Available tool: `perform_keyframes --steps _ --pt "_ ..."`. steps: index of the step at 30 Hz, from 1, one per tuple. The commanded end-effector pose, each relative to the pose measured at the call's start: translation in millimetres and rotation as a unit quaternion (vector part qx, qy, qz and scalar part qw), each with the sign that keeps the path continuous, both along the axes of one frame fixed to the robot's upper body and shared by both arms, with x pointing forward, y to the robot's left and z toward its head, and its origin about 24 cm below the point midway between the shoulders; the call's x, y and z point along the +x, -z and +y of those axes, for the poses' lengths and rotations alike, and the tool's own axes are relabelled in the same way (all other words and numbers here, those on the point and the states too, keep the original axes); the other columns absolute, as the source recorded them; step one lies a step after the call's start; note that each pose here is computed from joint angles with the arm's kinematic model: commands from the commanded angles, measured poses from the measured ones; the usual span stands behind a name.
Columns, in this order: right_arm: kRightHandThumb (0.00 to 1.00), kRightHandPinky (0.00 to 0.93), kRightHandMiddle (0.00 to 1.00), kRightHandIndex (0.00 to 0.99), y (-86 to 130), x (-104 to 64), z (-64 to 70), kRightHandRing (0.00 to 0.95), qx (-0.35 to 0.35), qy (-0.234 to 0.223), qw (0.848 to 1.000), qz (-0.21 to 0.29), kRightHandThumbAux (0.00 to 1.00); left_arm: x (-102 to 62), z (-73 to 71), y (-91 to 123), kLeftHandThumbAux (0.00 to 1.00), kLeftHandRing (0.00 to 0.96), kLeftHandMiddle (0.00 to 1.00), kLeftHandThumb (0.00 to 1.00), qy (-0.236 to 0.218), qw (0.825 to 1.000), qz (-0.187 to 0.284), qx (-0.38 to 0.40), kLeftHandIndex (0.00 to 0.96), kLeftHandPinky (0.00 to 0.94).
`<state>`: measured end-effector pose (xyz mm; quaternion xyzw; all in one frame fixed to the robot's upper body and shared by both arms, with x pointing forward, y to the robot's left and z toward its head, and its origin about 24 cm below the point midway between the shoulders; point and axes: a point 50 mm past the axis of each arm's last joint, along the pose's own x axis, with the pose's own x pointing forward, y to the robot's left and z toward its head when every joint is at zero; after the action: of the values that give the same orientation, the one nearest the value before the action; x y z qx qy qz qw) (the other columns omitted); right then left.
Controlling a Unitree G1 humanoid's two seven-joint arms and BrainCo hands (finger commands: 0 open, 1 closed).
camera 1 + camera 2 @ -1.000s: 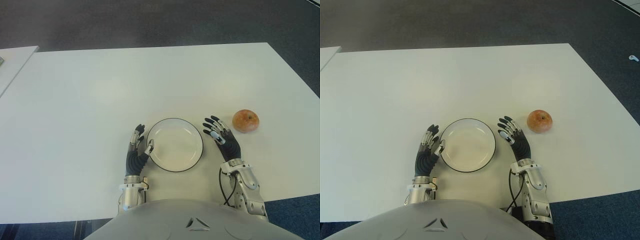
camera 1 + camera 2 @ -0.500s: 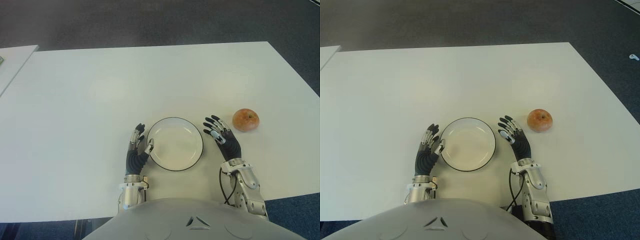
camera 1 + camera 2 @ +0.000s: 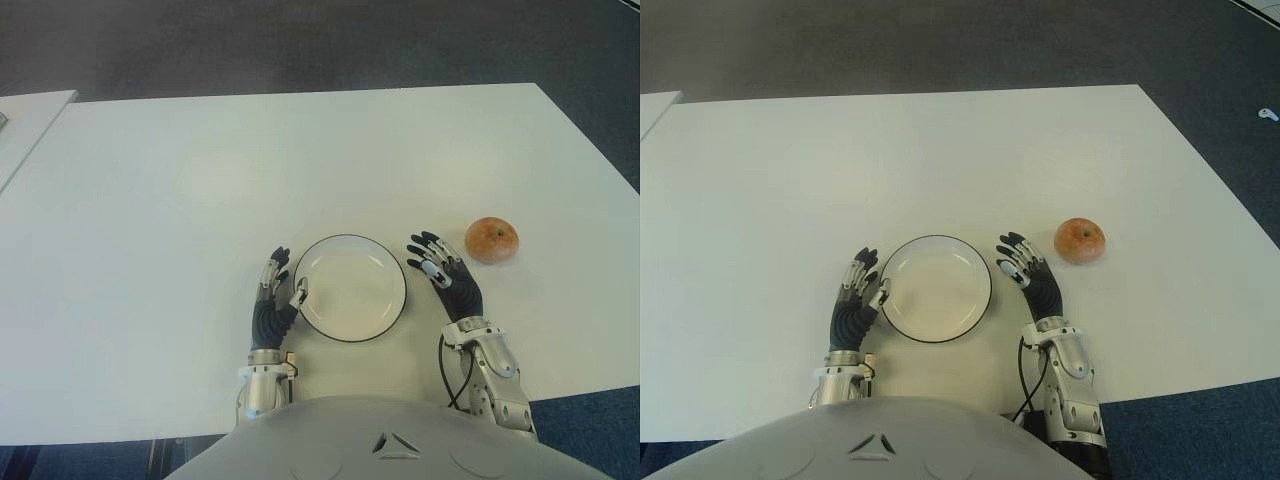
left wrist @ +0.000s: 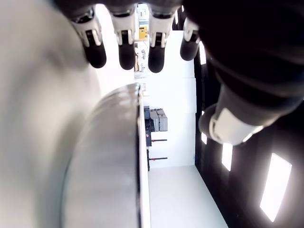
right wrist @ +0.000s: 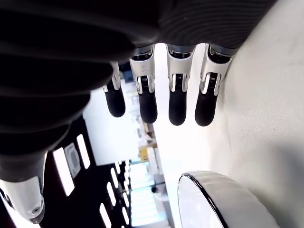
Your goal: Put the apples into the plate.
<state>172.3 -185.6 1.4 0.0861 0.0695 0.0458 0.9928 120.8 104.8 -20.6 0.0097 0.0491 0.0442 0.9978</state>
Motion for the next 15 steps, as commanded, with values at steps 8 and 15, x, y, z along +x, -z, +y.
perform_keyframes --steps 8,15 --pt "0.420 0.210 0.201 0.184 -27 13.1 2.3 0.195 0.005 0.013 0.997 -0.071 0.634 -1.9 -5.4 7 0.647 0.119 0.133 0.153 0.004 1.000 0.022 -0.008 0.098 0.127" --pt "0.464 0.165 0.192 0.227 -47 22.4 10.8 0.163 -0.031 0.019 0.987 -0.154 0.625 -0.5 -5.9 7 0.644 0.121 0.134 0.143 0.005 1.000 0.018 -0.006 0.098 0.134"
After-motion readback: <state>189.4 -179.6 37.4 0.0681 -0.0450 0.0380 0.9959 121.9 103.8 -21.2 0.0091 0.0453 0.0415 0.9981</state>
